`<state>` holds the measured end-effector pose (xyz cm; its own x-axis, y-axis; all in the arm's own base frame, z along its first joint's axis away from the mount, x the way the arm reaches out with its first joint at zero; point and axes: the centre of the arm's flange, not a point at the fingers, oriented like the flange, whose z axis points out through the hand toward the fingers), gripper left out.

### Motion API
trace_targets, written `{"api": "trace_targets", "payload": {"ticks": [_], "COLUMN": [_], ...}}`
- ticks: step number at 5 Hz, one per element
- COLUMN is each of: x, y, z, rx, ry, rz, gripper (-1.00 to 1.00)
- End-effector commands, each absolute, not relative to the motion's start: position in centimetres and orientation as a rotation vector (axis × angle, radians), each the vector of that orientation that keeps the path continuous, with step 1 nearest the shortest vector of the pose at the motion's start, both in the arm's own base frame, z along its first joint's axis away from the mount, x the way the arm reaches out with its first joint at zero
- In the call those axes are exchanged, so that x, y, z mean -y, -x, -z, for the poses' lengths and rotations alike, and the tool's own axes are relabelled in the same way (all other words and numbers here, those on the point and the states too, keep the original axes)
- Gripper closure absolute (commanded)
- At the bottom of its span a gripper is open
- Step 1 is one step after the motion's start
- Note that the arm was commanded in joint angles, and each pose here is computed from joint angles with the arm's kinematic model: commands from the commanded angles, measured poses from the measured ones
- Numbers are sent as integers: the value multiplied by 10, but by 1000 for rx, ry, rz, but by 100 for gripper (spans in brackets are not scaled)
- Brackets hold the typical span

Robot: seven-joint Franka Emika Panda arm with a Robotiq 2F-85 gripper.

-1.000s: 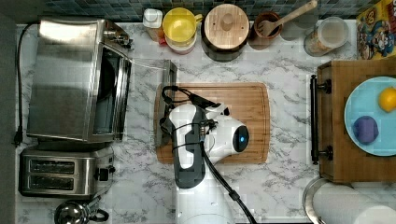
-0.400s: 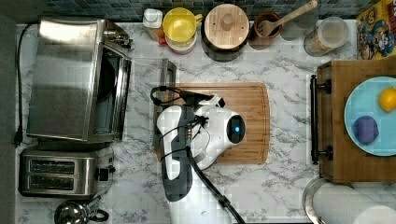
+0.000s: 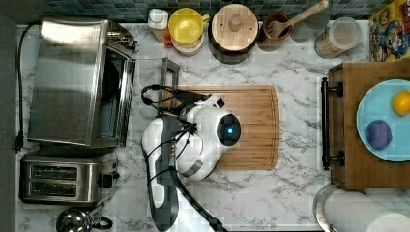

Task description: Close the oven.

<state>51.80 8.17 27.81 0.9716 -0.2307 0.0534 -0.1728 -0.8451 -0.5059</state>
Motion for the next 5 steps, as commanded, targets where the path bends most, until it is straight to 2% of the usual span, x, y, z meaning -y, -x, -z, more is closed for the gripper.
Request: {"api": "trace_targets", "payload": {"ticks": [1, 3, 5], "x": [-269, -315, -339], "y": [-542, -547, -558], "z": [-442, -474, -491], "rx": [25, 20, -195], "ry": [2534, 2748, 2984], "rz": [346, 322, 368], "gripper": [100, 100, 100]}}
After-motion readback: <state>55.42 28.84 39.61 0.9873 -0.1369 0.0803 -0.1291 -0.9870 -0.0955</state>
